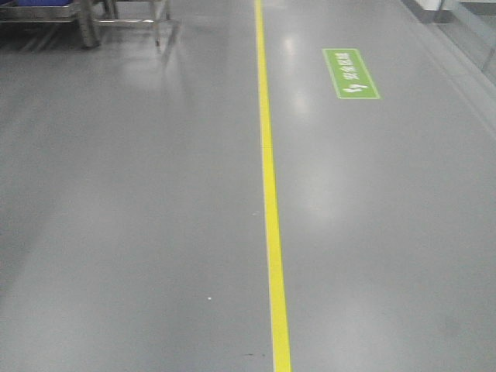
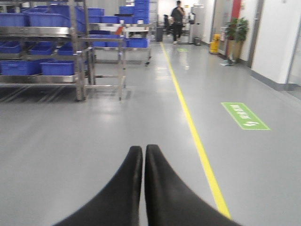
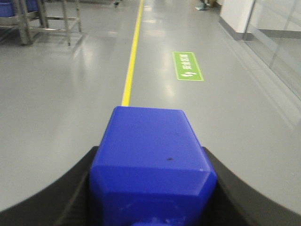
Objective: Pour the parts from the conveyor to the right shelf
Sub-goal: 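Drive along the yellow floor line carrying the blue block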
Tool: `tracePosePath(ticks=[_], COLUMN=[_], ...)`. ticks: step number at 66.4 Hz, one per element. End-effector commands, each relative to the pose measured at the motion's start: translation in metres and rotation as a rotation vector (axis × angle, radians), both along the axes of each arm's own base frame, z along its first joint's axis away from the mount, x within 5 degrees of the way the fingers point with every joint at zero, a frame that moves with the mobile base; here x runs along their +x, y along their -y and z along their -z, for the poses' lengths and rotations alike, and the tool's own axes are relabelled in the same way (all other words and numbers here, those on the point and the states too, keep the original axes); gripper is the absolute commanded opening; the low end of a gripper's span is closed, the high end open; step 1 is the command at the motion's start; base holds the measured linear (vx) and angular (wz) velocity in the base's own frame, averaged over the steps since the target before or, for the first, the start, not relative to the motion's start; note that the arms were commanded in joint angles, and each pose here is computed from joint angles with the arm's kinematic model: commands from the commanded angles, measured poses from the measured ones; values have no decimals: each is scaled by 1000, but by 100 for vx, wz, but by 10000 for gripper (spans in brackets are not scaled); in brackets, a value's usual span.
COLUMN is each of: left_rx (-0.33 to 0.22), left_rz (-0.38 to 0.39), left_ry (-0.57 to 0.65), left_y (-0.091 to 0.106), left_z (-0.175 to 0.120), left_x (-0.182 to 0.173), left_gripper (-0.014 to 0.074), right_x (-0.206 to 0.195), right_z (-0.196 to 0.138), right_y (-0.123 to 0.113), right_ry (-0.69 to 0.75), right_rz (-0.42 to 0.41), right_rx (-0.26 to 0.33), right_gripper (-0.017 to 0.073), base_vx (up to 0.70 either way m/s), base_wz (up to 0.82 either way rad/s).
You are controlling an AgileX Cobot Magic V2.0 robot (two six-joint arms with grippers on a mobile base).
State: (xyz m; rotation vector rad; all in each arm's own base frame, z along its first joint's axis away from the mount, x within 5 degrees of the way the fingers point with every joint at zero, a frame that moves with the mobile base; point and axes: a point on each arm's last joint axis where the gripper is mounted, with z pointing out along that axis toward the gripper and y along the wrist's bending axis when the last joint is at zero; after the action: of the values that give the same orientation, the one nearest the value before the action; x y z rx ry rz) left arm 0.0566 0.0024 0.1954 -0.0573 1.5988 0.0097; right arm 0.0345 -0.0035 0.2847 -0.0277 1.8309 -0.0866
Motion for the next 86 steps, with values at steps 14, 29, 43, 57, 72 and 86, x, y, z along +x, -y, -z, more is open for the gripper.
tracePosePath(ticks=[14, 29, 43, 57, 72, 86], left_rx=[-11, -11, -11, -11, -11, -11], left_rz=[6, 6, 6, 6, 6, 6], left_ry=[110, 110, 110, 110, 110, 110], left_y=[0, 0, 0, 0, 0, 0], left_z=[-14, -14, -14, -14, -14, -14], left_x=[-2, -2, -2, -2, -2, -2], left_gripper=[-6, -6, -6, -6, -6, -6], right_x=[1, 1, 1, 1, 1, 1], right_z=[-15, -15, -15, -15, -15, -15], right_y=[0, 0, 0, 0, 0, 0], right_ry=[96, 96, 96, 96, 96, 96], right_rz=[0, 0, 0, 0, 0, 0], right_rx=[-9, -9, -9, -9, -9, -9], right_gripper=[-5, -5, -5, -5, -5, -5], base_vx=[-7, 3, 12, 22, 35, 45], base_wz=[-30, 0, 4, -4, -8, -6])
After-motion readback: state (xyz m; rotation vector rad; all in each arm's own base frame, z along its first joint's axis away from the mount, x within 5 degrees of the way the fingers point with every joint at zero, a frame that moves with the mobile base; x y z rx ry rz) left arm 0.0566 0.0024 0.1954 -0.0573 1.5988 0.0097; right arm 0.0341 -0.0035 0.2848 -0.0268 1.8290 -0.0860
